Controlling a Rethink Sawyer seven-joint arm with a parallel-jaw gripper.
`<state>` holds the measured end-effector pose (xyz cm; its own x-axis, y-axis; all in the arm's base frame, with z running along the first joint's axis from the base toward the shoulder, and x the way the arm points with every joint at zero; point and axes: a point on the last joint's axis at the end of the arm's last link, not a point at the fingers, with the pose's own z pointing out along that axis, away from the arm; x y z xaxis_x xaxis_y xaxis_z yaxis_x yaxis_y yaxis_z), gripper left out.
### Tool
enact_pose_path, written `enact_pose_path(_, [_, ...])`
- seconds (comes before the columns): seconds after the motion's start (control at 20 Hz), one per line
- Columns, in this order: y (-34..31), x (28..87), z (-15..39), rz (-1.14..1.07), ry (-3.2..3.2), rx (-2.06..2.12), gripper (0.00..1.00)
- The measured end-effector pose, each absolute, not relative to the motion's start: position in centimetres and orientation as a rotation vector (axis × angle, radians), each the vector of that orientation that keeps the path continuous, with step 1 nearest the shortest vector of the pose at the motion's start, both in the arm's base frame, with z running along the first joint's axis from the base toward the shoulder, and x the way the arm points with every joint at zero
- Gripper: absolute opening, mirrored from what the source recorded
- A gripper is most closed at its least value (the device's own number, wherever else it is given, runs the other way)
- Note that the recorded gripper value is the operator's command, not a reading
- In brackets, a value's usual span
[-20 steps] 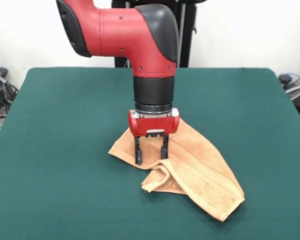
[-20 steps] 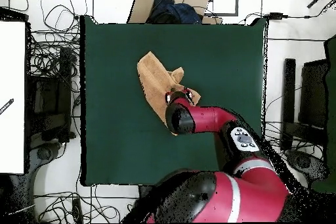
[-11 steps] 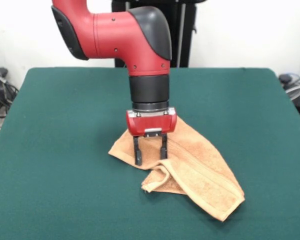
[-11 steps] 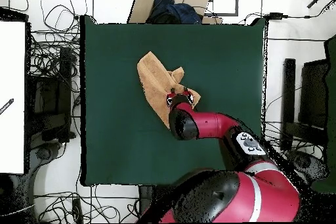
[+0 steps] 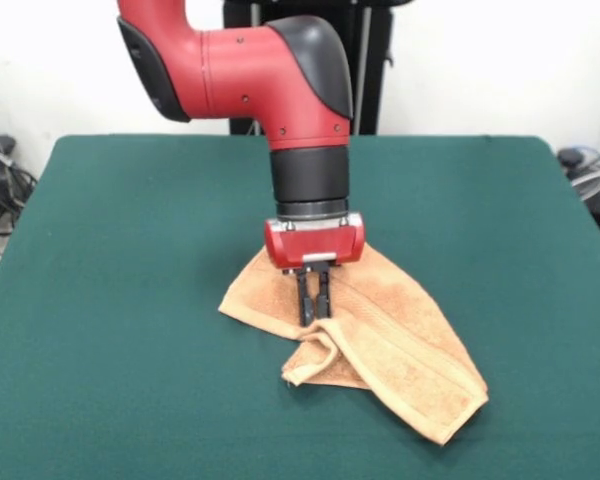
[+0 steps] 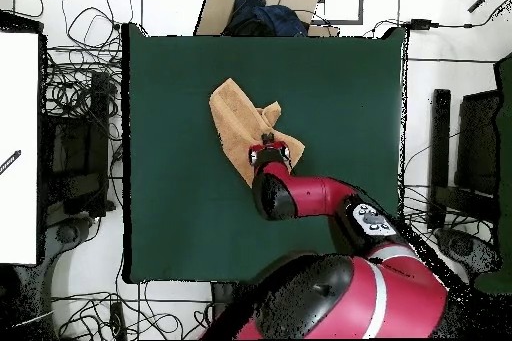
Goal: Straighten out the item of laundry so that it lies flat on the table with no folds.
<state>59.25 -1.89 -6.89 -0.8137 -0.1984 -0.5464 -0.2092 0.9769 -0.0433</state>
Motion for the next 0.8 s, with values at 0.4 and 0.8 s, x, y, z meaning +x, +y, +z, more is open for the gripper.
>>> enact_pose_path(0.4, [-1.9,57.3,-8.2,-0.01,2.364,-0.312,0.0])
enact_pose_path(0.8, [-2.0,56.9,-8.6,-0.005,2.324,-0.308,0.0])
